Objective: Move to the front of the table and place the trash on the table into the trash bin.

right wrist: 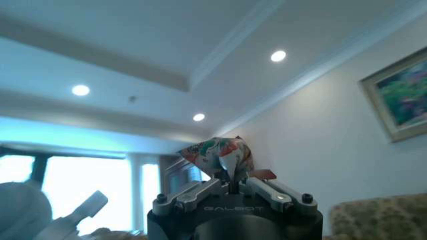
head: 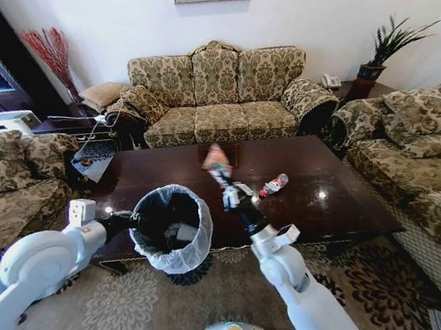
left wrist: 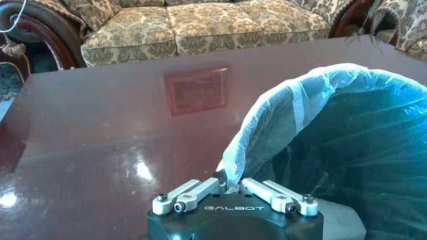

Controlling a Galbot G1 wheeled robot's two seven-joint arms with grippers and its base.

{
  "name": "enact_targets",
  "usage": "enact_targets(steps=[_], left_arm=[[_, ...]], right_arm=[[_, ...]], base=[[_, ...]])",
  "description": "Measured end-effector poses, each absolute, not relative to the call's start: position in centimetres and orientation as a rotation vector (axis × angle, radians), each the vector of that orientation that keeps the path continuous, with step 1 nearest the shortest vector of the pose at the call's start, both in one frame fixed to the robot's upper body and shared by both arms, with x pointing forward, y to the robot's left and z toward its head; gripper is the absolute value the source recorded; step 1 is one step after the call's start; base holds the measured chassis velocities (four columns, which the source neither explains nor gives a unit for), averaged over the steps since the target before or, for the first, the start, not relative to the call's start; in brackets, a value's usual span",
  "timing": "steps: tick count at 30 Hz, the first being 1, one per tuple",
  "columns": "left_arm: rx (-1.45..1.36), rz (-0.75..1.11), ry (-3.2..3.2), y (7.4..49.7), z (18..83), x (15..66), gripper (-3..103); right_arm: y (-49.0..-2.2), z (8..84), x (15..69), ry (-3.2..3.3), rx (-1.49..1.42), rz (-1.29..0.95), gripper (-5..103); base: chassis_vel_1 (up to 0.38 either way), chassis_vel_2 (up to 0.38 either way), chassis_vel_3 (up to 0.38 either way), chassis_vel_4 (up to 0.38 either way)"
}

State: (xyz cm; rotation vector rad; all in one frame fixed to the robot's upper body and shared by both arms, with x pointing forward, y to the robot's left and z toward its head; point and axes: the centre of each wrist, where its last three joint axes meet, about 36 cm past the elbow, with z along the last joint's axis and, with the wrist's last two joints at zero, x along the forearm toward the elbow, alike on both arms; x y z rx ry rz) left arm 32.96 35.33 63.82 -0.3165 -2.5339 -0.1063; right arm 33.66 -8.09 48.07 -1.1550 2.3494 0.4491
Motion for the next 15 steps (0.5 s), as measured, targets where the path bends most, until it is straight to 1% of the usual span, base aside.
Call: enact_targets(steps=[1,5,7,8,9,13,14,15], left_arm=[[-0.317,-0.106,-2.534,35.3,63.8,33.0,0],[-0.310,-0.103,-2.539,35.5,63.9,33.0,0],[-0.305,-0.101,-2.540,35.6,63.9,33.0,0],[-0.302,-0.100,-2.539,35.7,63.9,33.1,0],[-0.302,-0.100,-2.539,35.7,63.9,33.1,0],[-0.302,-0.100,-2.538,35.7,63.9,33.2,0],[-0.302,-0.100,-2.538,35.7,63.9,33.2,0],[-0.302,-0.100,-2.538,35.7,63.9,33.2,0]], right_arm=[[-8.1,48.1,33.7,2.349,-1.155,0.449,0],[-7.7,45.9,33.1,2.326,-1.276,0.261,0],[-8.0,45.6,33.1,2.324,-1.289,0.229,0],[-8.2,45.5,33.0,2.324,-1.292,0.215,5],[-8.2,45.5,33.0,2.324,-1.292,0.215,5],[-8.5,45.1,33.2,2.328,-1.296,0.218,27],[-8.5,45.1,33.2,2.328,-1.296,0.218,27],[-8.6,45.1,33.2,2.328,-1.293,0.224,33]], base=[[0.000,0.000,0.000,0.000],[0.000,0.000,0.000,0.000],[0.000,0.000,0.000,0.000],[0.000,0.000,0.000,0.000],[0.000,0.000,0.000,0.000],[0.000,0.000,0.000,0.000],[0.000,0.000,0.000,0.000],[0.000,0.000,0.000,0.000]])
